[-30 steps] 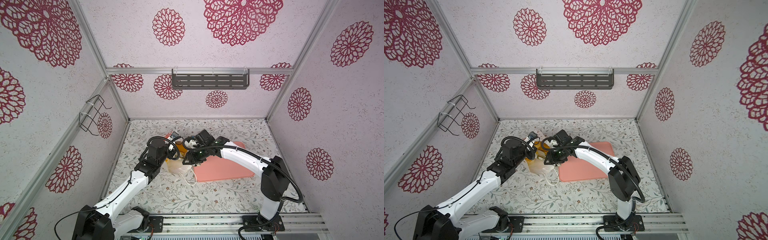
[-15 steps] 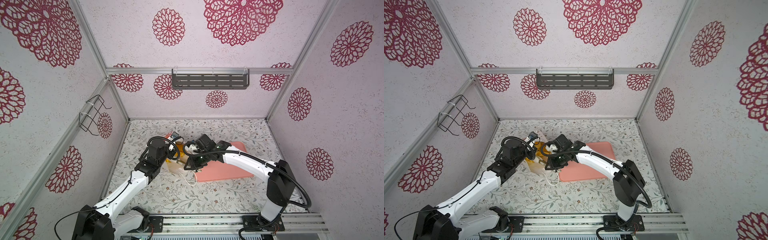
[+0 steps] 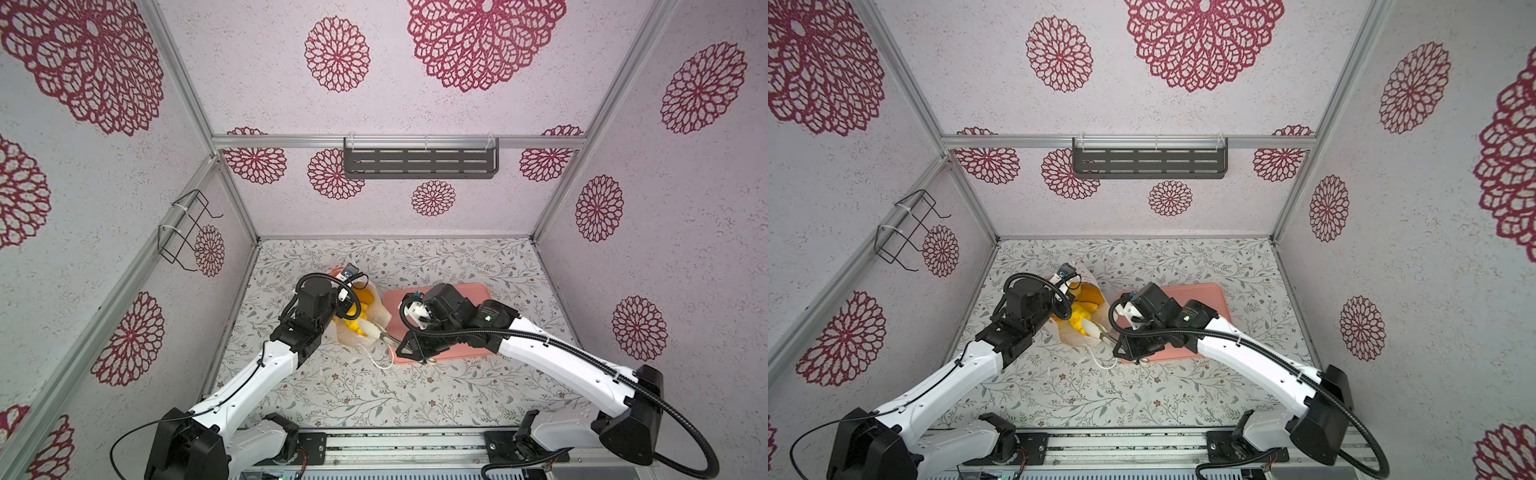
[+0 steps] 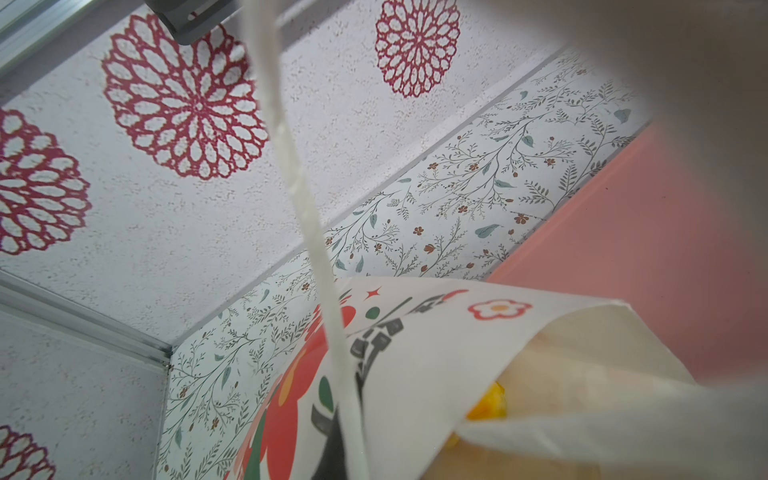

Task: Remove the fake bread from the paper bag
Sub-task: 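Close the tongs on a yellow bread roll and pull it out of the bag, then lower the bread onto the pink tray and open the tongs with the right gripper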

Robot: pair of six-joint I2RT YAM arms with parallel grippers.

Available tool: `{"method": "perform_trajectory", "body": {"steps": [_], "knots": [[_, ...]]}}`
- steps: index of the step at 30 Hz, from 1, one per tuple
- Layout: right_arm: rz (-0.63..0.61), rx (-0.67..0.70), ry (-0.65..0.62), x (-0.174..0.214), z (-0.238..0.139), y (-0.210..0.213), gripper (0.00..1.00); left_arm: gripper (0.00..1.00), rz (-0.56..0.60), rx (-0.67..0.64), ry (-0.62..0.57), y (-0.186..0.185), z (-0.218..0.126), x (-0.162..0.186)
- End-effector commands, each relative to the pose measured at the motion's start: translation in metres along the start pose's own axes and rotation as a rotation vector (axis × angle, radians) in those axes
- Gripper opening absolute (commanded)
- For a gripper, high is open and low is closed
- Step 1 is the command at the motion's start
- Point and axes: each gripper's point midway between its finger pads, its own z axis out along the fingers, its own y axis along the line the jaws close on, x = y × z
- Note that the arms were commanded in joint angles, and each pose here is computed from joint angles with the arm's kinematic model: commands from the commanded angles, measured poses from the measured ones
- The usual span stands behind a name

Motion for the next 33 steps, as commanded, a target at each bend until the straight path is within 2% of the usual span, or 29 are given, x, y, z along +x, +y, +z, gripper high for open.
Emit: {"method": "perform_trajectory", "body": {"steps": [1,7,13,19,27,29,33], "knots": [[0.041,0.037,-0.056,0.011,-0.031,-0.006,0.00,0.00,-0.022,-0.043,-0.028,0.009,0.001,-0.014],[0.134,0.051,-0.138,0.039,-0.064,-0.025,0.00,0.00,-0.026,-0.045,-0.016,0.010,0.004,-0.013],[0.301,0.137,-0.214,0.051,-0.086,-0.078,0.00,0.00,-0.030,-0.035,-0.016,0.008,0.005,-0.013],[0.349,0.252,-0.209,0.033,-0.076,-0.126,0.00,0.00,-0.030,-0.027,-0.024,0.008,0.002,-0.015],[0.364,0.335,-0.165,0.014,-0.062,-0.168,0.00,0.00,-0.015,-0.019,-0.034,0.007,-0.001,-0.017],[0.368,0.347,-0.148,0.016,-0.058,-0.173,0.03,0.00,-0.014,-0.021,-0.034,0.007,-0.001,-0.017],[0.377,0.365,-0.136,0.022,-0.056,-0.179,0.18,0.00,-0.012,-0.020,-0.038,0.007,-0.002,-0.018]]}}
